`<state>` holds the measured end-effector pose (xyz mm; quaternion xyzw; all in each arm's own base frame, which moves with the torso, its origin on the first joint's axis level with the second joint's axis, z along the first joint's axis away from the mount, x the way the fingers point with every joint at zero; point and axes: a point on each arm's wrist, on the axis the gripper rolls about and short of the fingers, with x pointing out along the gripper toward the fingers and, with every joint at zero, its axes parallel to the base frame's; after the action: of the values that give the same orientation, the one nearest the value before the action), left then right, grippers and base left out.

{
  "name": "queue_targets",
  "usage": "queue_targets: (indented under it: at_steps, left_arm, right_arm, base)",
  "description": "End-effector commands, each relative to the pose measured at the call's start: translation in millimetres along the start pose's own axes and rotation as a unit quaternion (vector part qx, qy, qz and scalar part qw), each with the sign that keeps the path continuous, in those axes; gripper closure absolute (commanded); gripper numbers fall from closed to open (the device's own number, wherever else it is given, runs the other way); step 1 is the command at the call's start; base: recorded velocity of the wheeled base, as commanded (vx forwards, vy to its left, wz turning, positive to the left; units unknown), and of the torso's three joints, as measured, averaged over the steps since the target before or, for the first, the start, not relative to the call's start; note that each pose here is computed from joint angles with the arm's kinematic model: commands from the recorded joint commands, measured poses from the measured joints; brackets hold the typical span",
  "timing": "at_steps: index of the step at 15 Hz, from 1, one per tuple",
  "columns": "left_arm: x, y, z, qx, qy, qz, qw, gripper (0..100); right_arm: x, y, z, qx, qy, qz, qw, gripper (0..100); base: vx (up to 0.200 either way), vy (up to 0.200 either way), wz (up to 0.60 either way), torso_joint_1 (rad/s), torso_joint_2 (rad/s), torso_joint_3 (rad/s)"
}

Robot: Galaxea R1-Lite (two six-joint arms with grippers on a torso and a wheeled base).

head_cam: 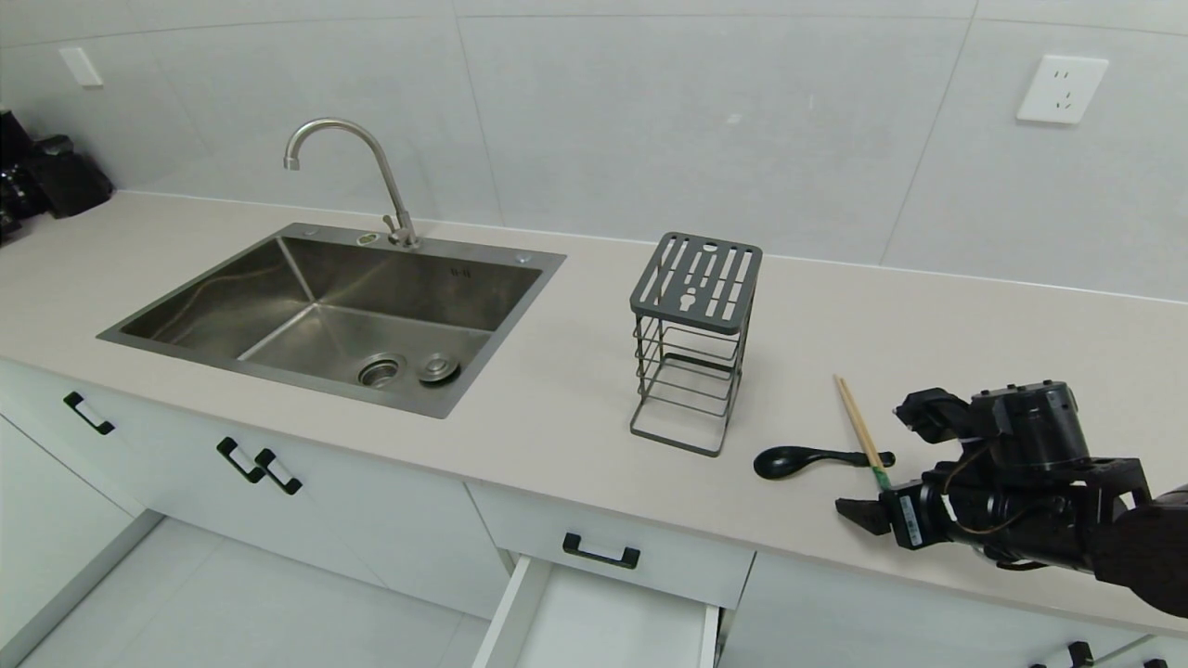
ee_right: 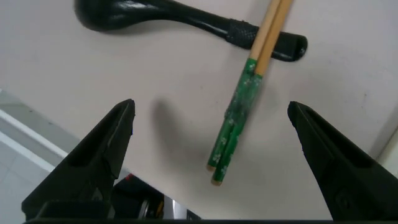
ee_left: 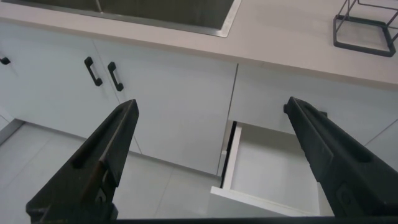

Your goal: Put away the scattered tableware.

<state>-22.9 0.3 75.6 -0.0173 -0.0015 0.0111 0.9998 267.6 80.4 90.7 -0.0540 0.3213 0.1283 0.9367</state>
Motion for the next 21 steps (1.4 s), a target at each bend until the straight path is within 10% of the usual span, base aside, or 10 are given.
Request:
queue_targets:
  at_steps: [1,9,10,21]
  left_arm:
    - [0,0.0,0.1,0.000,0.000,0.000,1.0000,0]
    - [0,0.0,0.1,0.000,0.000,0.000,1.0000,0]
    - [0,0.0,0.1,0.000,0.000,0.000,1.0000,0]
    - [0,0.0,0.1,0.000,0.000,0.000,1.0000,0]
  right_arm:
    - [3,0,2,-0.001,0.000,-0.009,1.000,0]
    - [18,9,-2,-0.011,0.017,-0.003,1.000,0]
    - [19,9,-2,-0.010,0.018,-0.007,1.000,100]
    - [-6,-24,16,0.039,-0.033,-0.068,0.996,100]
  base:
    - [0.000,0.000,0.00,0.000,0.00,0.000]
    - [0.000,0.000,0.00,0.000,0.00,0.000]
    - [0.000,0.000,0.00,0.000,0.00,0.000]
    - [0.000,0.000,0.00,0.000,0.00,0.000]
